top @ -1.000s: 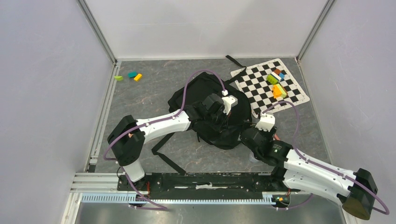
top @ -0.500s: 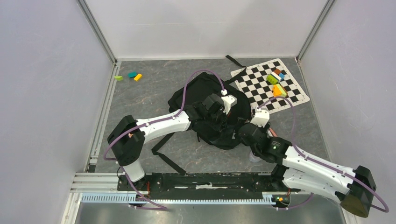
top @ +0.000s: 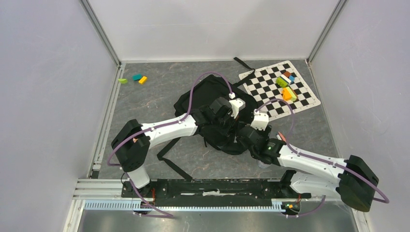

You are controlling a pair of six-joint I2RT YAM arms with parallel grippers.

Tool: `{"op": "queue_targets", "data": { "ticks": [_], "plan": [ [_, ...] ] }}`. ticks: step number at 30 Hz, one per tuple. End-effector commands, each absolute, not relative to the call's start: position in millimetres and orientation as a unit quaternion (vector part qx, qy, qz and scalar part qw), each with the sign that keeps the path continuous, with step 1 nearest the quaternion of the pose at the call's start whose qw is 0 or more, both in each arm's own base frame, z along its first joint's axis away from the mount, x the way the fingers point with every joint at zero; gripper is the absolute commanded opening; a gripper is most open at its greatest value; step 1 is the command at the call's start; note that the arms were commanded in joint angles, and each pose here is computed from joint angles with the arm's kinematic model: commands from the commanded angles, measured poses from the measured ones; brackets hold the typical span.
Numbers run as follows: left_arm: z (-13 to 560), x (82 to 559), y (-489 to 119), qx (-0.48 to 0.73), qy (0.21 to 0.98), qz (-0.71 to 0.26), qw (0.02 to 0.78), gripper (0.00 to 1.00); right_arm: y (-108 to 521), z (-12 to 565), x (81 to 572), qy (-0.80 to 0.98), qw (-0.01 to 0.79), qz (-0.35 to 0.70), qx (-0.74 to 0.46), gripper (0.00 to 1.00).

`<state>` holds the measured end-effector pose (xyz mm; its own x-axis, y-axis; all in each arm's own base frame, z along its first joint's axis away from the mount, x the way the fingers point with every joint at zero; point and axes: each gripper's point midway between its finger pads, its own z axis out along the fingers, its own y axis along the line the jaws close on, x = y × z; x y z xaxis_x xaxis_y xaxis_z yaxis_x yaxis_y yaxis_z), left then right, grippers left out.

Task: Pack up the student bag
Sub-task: Adjust the student bag at the center of the board.

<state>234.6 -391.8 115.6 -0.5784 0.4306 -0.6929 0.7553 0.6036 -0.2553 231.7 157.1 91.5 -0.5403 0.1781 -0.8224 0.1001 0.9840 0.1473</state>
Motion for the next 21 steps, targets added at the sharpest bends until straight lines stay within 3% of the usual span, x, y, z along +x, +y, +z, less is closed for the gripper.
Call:
{"op": "queue_targets", "data": {
  "ticks": [1, 11, 16, 18, 21],
  "plan": [
    [137, 238, -392, 0.341, 0.839, -0.283, 0.315, 0.02, 147, 81, 237, 0.867, 0.490, 0.005, 0.085, 0.98],
    [140, 240, -389, 0.341, 0.839, -0.278, 0.322, 0.02, 120, 63, 214, 0.886, 0.456, -0.030, 0.082, 0.98],
    [140, 238, -390, 0.341, 0.837, -0.282, 0.321, 0.02, 113, 68, 207, 0.889, 0.450, -0.026, 0.081, 0.75],
    [139, 237, -390, 0.342, 0.837, -0.284, 0.318, 0.02, 110, 67, 203, 0.892, 0.445, -0.027, 0.080, 0.71],
    [133, 234, -392, 0.341, 0.839, -0.290, 0.308, 0.02, 106, 69, 200, 0.893, 0.442, -0.030, 0.081, 0.54]
  ]
}}
